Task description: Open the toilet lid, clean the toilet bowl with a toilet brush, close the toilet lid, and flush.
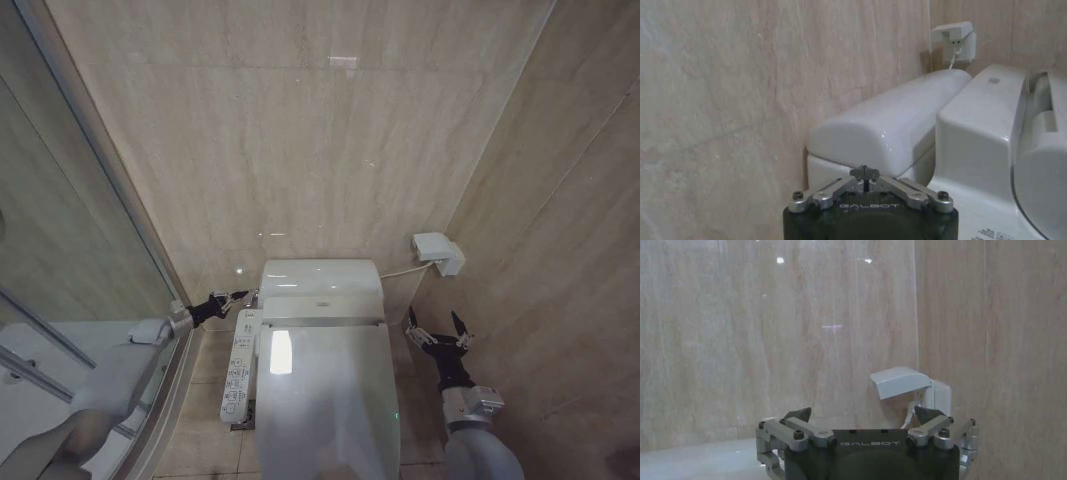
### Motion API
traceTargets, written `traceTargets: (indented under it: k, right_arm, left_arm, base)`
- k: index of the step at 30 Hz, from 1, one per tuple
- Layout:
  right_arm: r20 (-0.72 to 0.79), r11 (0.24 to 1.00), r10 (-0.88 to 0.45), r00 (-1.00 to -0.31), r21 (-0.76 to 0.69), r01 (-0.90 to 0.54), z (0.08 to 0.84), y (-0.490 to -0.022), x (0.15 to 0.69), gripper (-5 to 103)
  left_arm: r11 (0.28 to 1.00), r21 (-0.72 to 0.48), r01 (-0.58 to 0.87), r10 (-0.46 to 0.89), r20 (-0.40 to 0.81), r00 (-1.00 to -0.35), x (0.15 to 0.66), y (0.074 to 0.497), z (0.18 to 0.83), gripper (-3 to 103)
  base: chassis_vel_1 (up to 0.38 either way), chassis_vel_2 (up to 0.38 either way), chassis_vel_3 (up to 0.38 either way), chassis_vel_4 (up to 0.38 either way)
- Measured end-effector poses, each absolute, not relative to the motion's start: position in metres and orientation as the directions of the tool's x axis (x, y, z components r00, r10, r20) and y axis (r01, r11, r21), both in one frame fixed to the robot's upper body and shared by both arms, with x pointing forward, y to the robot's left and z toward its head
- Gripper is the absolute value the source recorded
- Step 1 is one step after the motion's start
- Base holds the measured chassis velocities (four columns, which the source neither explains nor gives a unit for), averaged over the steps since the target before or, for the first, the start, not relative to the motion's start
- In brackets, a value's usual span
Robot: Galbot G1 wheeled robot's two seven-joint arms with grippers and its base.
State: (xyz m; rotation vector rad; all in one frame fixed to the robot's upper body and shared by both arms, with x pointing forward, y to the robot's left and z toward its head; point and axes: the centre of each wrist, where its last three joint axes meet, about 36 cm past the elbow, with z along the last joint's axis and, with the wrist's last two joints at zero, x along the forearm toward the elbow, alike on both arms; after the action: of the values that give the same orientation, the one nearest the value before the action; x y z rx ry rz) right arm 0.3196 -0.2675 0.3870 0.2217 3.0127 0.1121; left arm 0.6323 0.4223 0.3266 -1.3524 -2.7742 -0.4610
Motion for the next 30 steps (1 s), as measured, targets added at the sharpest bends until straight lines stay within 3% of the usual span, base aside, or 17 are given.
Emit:
traceTargets:
  k: [12, 30]
  right_arm:
    - [-0.113, 0.987, 0.15, -0.982, 0.082, 0.141, 0.387, -0.267, 0.32, 100]
    - [-0.113, 0.987, 0.15, -0.982, 0.082, 0.141, 0.387, -0.268, 0.32, 100]
  left_arm:
    - [0.58, 0.194, 0.792, 0.773, 0.175, -0.609, 0.64, 0.413, 0.309, 0]
    - [0.619, 0.174, 0.766, 0.735, 0.215, -0.643, 0.634, 0.433, 0.306, 0]
  base:
    - [0.0, 0.0, 0.0, 0.0]
    - [0.0, 0.0, 0.0, 0.0]
